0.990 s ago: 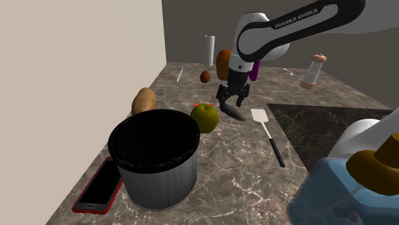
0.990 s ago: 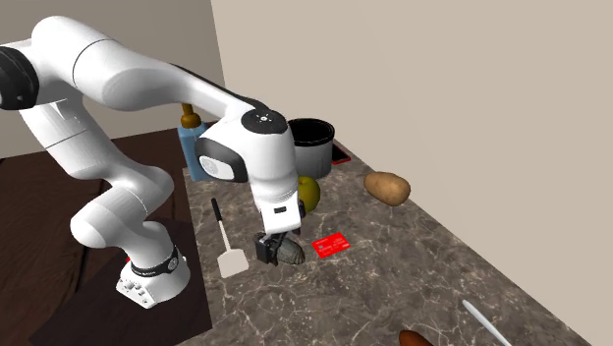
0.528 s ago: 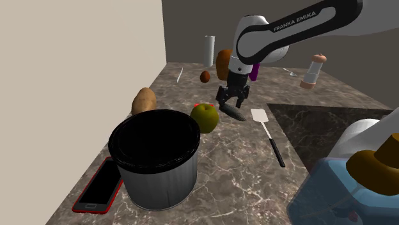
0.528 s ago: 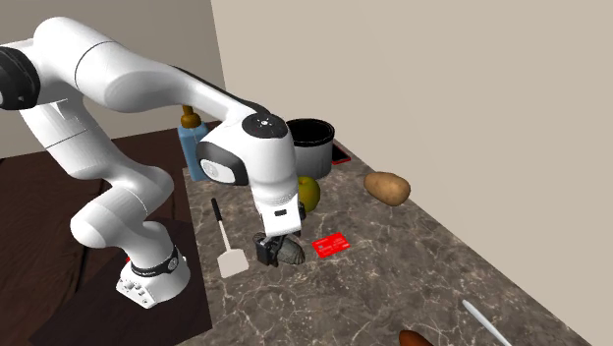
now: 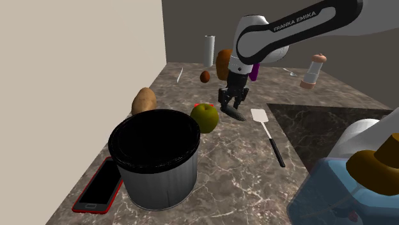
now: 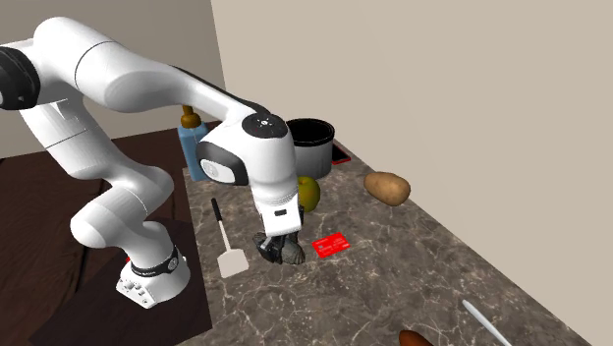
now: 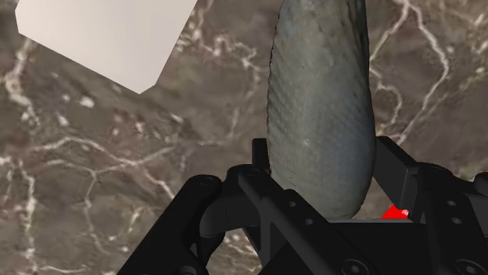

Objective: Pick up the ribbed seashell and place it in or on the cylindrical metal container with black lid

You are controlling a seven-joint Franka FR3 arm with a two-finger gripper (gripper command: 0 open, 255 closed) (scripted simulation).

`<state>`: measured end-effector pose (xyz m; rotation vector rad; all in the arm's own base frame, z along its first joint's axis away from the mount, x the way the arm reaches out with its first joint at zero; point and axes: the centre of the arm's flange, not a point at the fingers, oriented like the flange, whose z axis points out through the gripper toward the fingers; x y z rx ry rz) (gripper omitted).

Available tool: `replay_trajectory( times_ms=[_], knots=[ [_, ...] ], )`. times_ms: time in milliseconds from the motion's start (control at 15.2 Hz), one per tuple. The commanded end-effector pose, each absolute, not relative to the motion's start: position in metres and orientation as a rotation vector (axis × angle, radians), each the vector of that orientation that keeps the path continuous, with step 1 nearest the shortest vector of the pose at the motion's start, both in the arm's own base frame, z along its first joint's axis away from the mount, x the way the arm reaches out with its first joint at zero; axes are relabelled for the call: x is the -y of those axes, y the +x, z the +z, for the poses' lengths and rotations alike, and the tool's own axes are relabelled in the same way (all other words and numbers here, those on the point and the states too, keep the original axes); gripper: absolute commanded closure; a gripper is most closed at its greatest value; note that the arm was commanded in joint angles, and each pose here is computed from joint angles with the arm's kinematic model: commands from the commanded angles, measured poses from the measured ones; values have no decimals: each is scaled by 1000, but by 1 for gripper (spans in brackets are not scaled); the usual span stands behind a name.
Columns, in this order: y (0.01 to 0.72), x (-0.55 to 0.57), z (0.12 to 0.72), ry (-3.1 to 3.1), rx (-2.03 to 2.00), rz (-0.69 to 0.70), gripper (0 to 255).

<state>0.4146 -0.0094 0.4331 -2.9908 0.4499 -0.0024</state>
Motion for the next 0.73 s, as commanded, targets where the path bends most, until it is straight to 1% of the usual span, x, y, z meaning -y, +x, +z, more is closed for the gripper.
replay_trajectory(
  times_ms=[0,132,660],
  knots=[
    [415,9,433,-2991,-450,-2,255],
    [415,9,433,-2991,-450,-2,255],
    [415,9,475,-2991,-450,-2,255]
  ],
)
